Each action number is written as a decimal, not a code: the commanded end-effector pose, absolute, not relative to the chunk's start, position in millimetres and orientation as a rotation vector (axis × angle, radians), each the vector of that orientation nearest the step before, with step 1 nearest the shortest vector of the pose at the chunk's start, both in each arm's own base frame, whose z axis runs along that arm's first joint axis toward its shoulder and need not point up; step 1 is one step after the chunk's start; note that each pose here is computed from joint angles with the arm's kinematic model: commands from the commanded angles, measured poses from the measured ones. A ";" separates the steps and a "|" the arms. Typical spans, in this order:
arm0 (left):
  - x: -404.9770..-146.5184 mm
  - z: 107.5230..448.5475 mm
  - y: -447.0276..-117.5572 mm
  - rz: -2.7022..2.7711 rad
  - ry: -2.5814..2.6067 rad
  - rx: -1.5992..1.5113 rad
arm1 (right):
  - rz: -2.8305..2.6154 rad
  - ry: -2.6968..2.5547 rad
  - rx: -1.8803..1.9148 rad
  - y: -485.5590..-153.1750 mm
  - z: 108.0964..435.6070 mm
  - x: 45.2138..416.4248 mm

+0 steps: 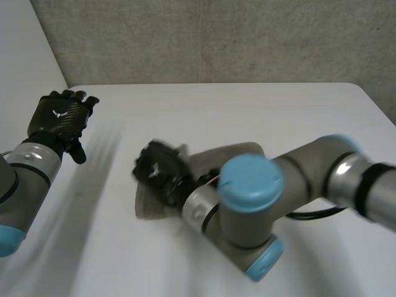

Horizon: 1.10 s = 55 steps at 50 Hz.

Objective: Fold the laundry

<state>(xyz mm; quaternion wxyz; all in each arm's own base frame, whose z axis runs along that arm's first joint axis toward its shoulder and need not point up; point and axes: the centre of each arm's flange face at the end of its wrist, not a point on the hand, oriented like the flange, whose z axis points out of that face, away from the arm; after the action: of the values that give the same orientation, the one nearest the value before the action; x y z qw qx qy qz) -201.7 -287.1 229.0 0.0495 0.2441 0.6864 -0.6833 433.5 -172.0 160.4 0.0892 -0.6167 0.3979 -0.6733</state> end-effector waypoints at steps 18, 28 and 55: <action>-275.7 221.6 -247.6 -2.334 2.231 0.871 | -1.778 1.798 -0.995 -224.5 214.1 350.1; -302.5 147.8 -250.1 -2.099 2.402 0.974 | -1.524 2.234 -0.909 -238.6 149.8 279.9; -257.0 213.3 -226.1 -2.128 2.256 0.823 | -2.066 1.591 -1.620 -207.6 198.4 377.9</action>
<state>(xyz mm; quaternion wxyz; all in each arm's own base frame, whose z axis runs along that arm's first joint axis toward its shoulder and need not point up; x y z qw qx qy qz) -282.6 -222.3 187.5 -0.0649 0.2967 0.7022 -0.6439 297.7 -267.5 188.2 0.0120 -0.4175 0.6339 -0.6509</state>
